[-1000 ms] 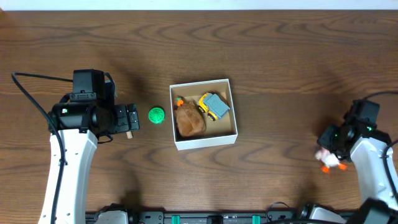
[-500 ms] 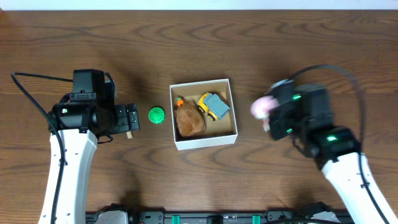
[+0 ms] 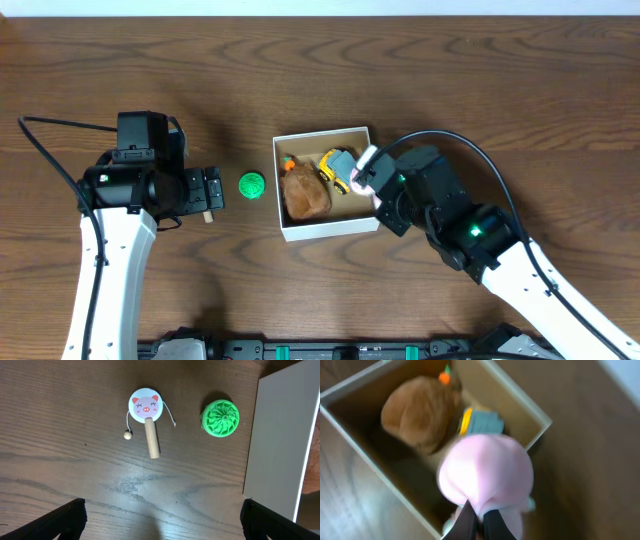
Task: Pack container
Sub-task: 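Carry the pink duck into the box, release, and withdraw right gripper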
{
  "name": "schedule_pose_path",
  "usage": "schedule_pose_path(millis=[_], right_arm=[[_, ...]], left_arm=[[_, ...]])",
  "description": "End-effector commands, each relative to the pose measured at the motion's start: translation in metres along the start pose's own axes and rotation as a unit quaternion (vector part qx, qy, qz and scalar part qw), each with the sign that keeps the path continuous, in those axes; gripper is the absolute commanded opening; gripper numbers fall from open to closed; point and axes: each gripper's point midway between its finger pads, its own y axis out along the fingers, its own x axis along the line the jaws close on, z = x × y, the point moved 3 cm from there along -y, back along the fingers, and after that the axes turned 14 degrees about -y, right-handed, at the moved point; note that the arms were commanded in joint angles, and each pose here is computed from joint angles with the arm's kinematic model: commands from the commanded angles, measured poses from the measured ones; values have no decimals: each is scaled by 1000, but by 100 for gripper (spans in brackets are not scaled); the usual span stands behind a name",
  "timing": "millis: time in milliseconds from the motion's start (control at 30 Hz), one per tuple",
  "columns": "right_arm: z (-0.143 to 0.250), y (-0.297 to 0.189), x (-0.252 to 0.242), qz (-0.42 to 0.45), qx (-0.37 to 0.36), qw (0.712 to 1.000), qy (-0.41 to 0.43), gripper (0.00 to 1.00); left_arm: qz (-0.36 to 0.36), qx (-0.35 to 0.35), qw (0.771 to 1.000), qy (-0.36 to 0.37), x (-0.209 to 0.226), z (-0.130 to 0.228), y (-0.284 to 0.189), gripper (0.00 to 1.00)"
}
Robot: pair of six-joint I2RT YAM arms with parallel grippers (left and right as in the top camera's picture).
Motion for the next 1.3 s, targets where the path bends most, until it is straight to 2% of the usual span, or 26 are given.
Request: schedule_pose_path(millis=[0, 167, 500, 567, 600, 700, 733, 800, 867, 933, 1000, 1033, 1067, 1100, 1167, 1200, 1267], right_arm=[[-24, -8, 0, 5, -33, 998, -51, 1], [-31, 5, 21, -27, -37, 996, -75, 1], [-14, 51, 49, -81, 24, 994, -72, 3], [-12, 55, 51, -84, 30, 994, -68, 23], [-11, 56, 51, -85, 32, 994, -67, 47], [-15, 56, 48, -76, 23, 995, -67, 73], [-19, 55, 45, -68, 17, 995, -66, 74], [-28, 52, 37, -49, 2, 997, -66, 72], [-42, 42, 23, -17, -13, 998, -65, 62], [-55, 28, 1, 36, -19, 998, -43, 47], [-61, 10, -29, 112, -14, 993, 20, 34], [-60, 1, -42, 144, -10, 988, 51, 24], [-56, -10, -55, 178, -5, 980, 87, 14], [-50, -19, -65, 203, 2, 972, 120, 7], [-33, -37, -81, 241, 13, 951, 195, 1], [-23, -43, -85, 247, 18, 941, 229, 1], [2, -56, -92, 257, 37, 916, 305, 1]], left_arm=[[-1, 1, 1000, -17, 1, -1, 0, 98], [-1, 1, 1000, -18, 1, -1, 0, 98], [-1, 0, 1000, -18, 0, -2, 0, 98], [-1, 0, 1000, -17, 0, -2, 0, 98], [-1, 0, 1000, -17, 0, -2, 0, 98], [-1, 0, 1000, -18, 0, -2, 0, 98], [-1, 0, 1000, -17, 0, -2, 0, 98], [-1, -1, 1000, -18, 1, -2, 0, 98], [-1, -1, 1000, -17, 0, -2, 0, 98], [0, -2, 1000, -17, 0, -2, 0, 98], [1, -2, 1000, -17, 0, -2, 0, 98], [6, 0, 1000, -17, -2, -2, 0, 99], [15, 2, 1000, -17, -4, -1, 0, 97], [24, 4, 1000, -17, -7, -1, 0, 91], [41, 4, 999, -17, -12, -2, 0, 93], [48, 2, 999, -16, -14, -3, 0, 98], [57, -3, 998, -16, -17, -6, -1, 98]])
